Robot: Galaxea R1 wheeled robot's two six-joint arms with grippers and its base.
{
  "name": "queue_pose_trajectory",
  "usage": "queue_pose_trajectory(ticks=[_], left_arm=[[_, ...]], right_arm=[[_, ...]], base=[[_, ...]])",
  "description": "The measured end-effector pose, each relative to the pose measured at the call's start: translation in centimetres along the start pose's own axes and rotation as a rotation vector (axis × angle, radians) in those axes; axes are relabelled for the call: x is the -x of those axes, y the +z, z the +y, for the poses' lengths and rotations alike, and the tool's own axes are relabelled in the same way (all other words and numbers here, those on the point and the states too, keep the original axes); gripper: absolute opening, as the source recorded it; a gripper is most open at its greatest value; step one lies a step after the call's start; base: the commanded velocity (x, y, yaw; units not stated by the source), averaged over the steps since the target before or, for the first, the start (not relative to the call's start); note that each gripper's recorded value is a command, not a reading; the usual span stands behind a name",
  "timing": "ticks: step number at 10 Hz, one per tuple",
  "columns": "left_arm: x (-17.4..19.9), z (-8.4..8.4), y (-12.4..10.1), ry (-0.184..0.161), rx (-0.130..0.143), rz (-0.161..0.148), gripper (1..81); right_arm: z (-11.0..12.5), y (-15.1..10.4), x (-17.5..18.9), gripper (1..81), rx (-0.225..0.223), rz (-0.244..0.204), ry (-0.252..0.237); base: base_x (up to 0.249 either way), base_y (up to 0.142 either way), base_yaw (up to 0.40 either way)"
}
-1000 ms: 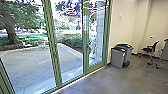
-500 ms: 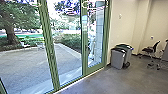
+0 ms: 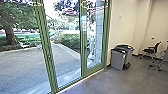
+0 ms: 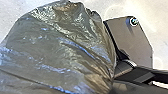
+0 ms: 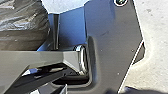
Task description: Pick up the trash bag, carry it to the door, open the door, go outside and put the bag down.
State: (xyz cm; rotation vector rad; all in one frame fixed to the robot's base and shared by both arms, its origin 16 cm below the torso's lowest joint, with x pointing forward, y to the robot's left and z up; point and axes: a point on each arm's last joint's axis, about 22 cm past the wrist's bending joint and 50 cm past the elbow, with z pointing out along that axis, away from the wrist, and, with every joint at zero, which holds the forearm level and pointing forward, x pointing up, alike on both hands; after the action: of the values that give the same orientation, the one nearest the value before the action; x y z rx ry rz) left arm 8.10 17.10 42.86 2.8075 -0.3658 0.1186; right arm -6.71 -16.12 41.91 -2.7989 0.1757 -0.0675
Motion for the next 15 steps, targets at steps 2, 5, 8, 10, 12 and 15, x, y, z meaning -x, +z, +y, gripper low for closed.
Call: queue_pose_trajectory(ticks=[2, 5, 8, 10, 12, 15], left_arm=[[0.2, 0.2, 0.0, 0.000, 0.003, -0.003, 1.0], [0.3, 0.2, 0.0, 0.000, 0.003, -0.003, 1.0], [0.2, -0.4, -0.1, 0.000, -0.005, -0.001, 1.0], [-0.5, 0.0, 0.0, 0.003, -0.001, 0.008, 1.0], [0.0, 0.1, 0.0, 0.001, 0.001, 0.002, 1.0], [0.1, 0.1, 0.0, 0.005, 0.001, 0.001, 1.0]], right_arm=[[-0.1, 0.0, 0.4, 81.1, -0.001, -0.003, 0.002], [-0.1, 0.0, 0.2, 81.1, -0.001, -0.001, 0.001], [-0.7, 0.2, 0.4, 81.1, -0.009, -0.004, 0.001], [-0.1, 0.0, 0.2, 81.1, -0.002, 0.001, 0.001], [-0.3, 0.1, 0.7, 81.1, -0.003, -0.006, 0.002], [-0.3, 0.1, 0.4, 81.1, -0.003, -0.003, 0.001]], base=[[0.116, 0.000, 0.000], [0.116, -0.025, 0.000], [0.116, -0.100, 0.000], [0.116, -0.107, 0.000], [0.116, -0.114, 0.000], [0.116, -0.119, 0.000]])
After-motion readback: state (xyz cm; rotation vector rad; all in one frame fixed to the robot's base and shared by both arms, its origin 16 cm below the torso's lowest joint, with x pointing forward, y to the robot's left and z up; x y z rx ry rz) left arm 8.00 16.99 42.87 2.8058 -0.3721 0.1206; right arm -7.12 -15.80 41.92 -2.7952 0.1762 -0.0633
